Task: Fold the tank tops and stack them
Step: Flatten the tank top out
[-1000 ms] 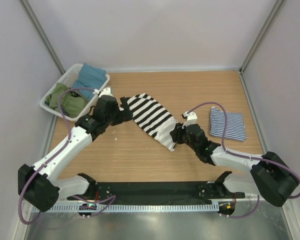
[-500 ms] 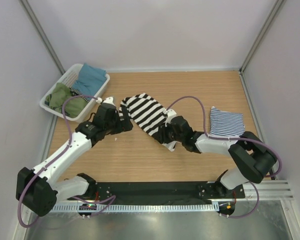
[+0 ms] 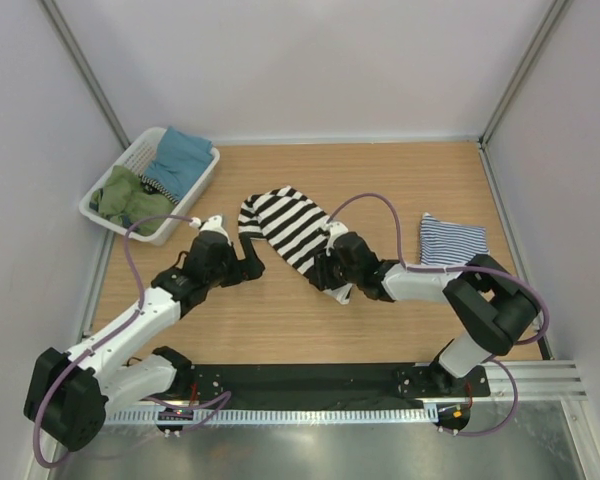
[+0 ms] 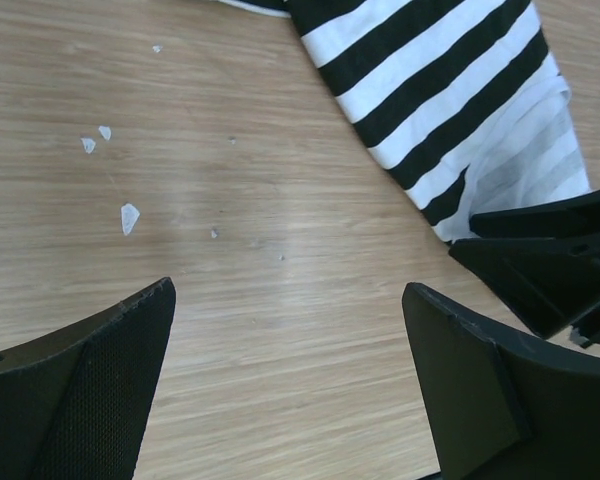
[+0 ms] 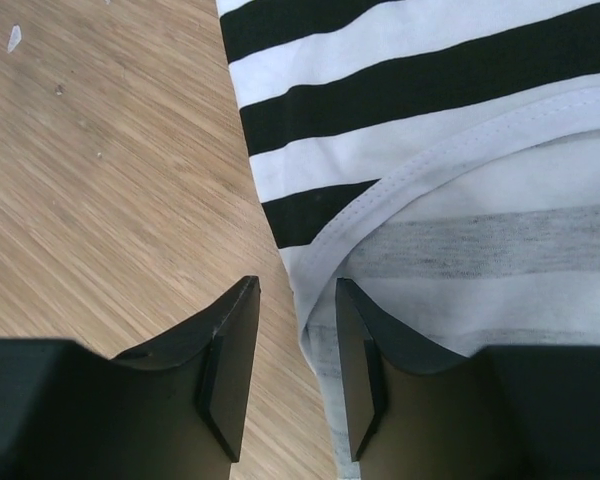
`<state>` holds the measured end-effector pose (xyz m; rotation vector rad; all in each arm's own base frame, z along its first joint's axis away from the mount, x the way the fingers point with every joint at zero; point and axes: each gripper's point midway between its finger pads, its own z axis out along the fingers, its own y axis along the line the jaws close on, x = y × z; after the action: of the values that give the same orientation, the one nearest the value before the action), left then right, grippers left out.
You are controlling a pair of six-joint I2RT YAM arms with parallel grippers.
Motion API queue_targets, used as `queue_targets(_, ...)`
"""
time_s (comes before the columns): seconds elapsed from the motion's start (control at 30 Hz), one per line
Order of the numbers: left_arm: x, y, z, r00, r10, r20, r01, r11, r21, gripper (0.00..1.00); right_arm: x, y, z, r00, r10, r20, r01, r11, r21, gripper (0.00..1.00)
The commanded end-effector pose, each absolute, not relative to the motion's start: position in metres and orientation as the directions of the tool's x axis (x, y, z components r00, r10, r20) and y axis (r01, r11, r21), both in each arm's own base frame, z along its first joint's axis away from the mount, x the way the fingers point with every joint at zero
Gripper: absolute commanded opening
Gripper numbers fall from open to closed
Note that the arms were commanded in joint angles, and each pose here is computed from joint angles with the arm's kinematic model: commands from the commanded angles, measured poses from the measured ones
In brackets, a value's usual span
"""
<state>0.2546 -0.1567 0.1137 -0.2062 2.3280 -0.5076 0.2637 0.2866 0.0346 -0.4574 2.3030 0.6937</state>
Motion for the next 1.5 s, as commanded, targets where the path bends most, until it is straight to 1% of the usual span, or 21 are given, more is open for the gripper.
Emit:
queue_targets(0.0,0.281,-0.164,0.132,-0.608,-0.347,-0.714,0.040,0.885,-0.463,0.95,0.268,0.295,0.040,-0.699,-0.121,-0.705,-0.493,0.796,0.351,0.42)
queue_targets(0.17,0.289,-0.161,0.124,-0.576,-0.315,-0.754,0.060,0.904,-0.424,0.94,0.271,0.300,0.037,-0.703,-0.144,-0.696,-0.499,0.797,0.340,0.30)
queue_targets(0.3,0.293,-0.163,0.121,-0.549,-0.291,-0.784,0.104,0.906,-0.409,0.94,0.277,0.307,0.043,-0.705,-0.164,-0.690,-0.508,0.796,0.329,0.01)
queue_targets(0.4,0.293,-0.154,0.127,-0.512,-0.276,-0.813,0.102,0.921,-0.377,0.94,0.283,0.321,0.070,-0.693,-0.158,-0.703,-0.535,0.767,0.354,0.01)
queue_targets(0.43,0.292,-0.148,0.130,-0.489,-0.286,-0.824,0.093,0.922,-0.375,0.94,0.291,0.333,0.095,-0.672,-0.129,-0.729,-0.552,0.744,0.377,0.01)
queue_targets(0.53,0.290,-0.132,0.135,-0.430,-0.313,-0.847,0.037,0.931,-0.363,0.94,0.279,0.361,0.136,-0.671,-0.155,-0.725,-0.605,0.679,0.416,0.01)
queue_targets(0.6,0.287,-0.113,0.140,-0.367,-0.345,-0.864,-0.024,0.932,-0.362,0.94,0.270,0.386,0.194,-0.612,-0.190,-0.767,-0.678,0.625,0.386,0.01)
queue_targets(0.63,0.286,-0.107,0.141,-0.348,-0.354,-0.868,-0.044,0.931,-0.362,0.94,0.275,0.398,0.246,-0.561,-0.147,-0.815,-0.710,0.592,0.382,0.01)
queue_targets(0.7,0.281,-0.092,0.149,-0.289,-0.380,-0.878,-0.090,0.924,-0.371,0.93,0.268,0.392,0.302,-0.529,-0.105,-0.842,-0.728,0.567,0.386,0.01)
queue_targets(0.73,0.280,-0.088,0.153,-0.265,-0.394,-0.880,-0.101,0.919,-0.381,0.93,0.270,0.381,0.357,-0.470,-0.042,-0.882,-0.730,0.581,0.361,0.01)
queue_targets(0.83,0.268,-0.070,0.163,-0.190,-0.425,-0.885,-0.139,0.904,-0.404,0.93,0.291,0.337,0.447,-0.363,0.109,-0.925,-0.675,0.654,0.342,0.01)
queue_targets(0.9,0.260,-0.060,0.173,-0.129,-0.451,-0.883,-0.140,0.890,-0.434,0.91,0.303,0.305,0.454,-0.372,0.122,-0.920,-0.603,0.722,0.339,0.01)
queue_targets(1.0,0.250,-0.048,0.183,-0.052,-0.483,-0.874,-0.136,0.871,-0.473,0.89,0.334,0.248,0.422,-0.444,0.180,-0.878,-0.444,0.806,0.391,0.01)
queue_targets(1.03,0.247,-0.049,0.185,-0.046,-0.487,-0.872,-0.118,0.870,-0.479,0.89,0.345,0.228,0.368,-0.527,0.165,-0.834,-0.358,0.847,0.394,0.01)
queue_targets(1.07,0.245,-0.050,0.183,-0.045,-0.488,-0.871,-0.101,0.870,-0.482,0.88,0.348,0.223,0.351,-0.541,0.185,-0.821,-0.339,0.845,0.414,0.02)
queue_targets(1.1,0.244,-0.051,0.188,-0.025,-0.499,-0.866,-0.076,0.865,-0.496,0.86,0.342,0.211,0.339,-0.542,0.203,-0.815,-0.316,0.850,0.421,0.06)
queue_targets(1.13,0.242,-0.056,0.188,-0.034,-0.498,-0.867,-0.047,0.867,-0.496,0.86,0.345,0.196,0.284,-0.603,0.203,-0.771,-0.240,0.876,0.418,0.32)
queue_targets(1.17,0.242,-0.057,0.187,-0.036,-0.499,-0.866,-0.038,0.866,-0.498,0.86,0.342,0.187,0.263,-0.622,0.212,-0.754,-0.210,0.883,0.421,0.48)
queue_targets(1.23,0.244,-0.060,0.185,-0.050,-0.492,-0.869,-0.031,0.871,-0.491,0.85,0.331,0.172,0.218,-0.657,0.221,-0.721,-0.162,0.892,0.421,0.63)
queue_targets(1.3,0.246,-0.064,0.183,-0.070,-0.483,-0.873,-0.030,0.876,-0.482,0.85,0.313,0.170,0.194,-0.676,0.206,-0.708,-0.179,0.886,0.428,0.67)
queue_targets(1.47,0.257,-0.082,0.171,-0.183,-0.433,-0.883,-0.014,0.899,-0.438,0.87,0.296,0.169,0.184,-0.677,0.147,-0.721,-0.233,0.887,0.399,0.71)
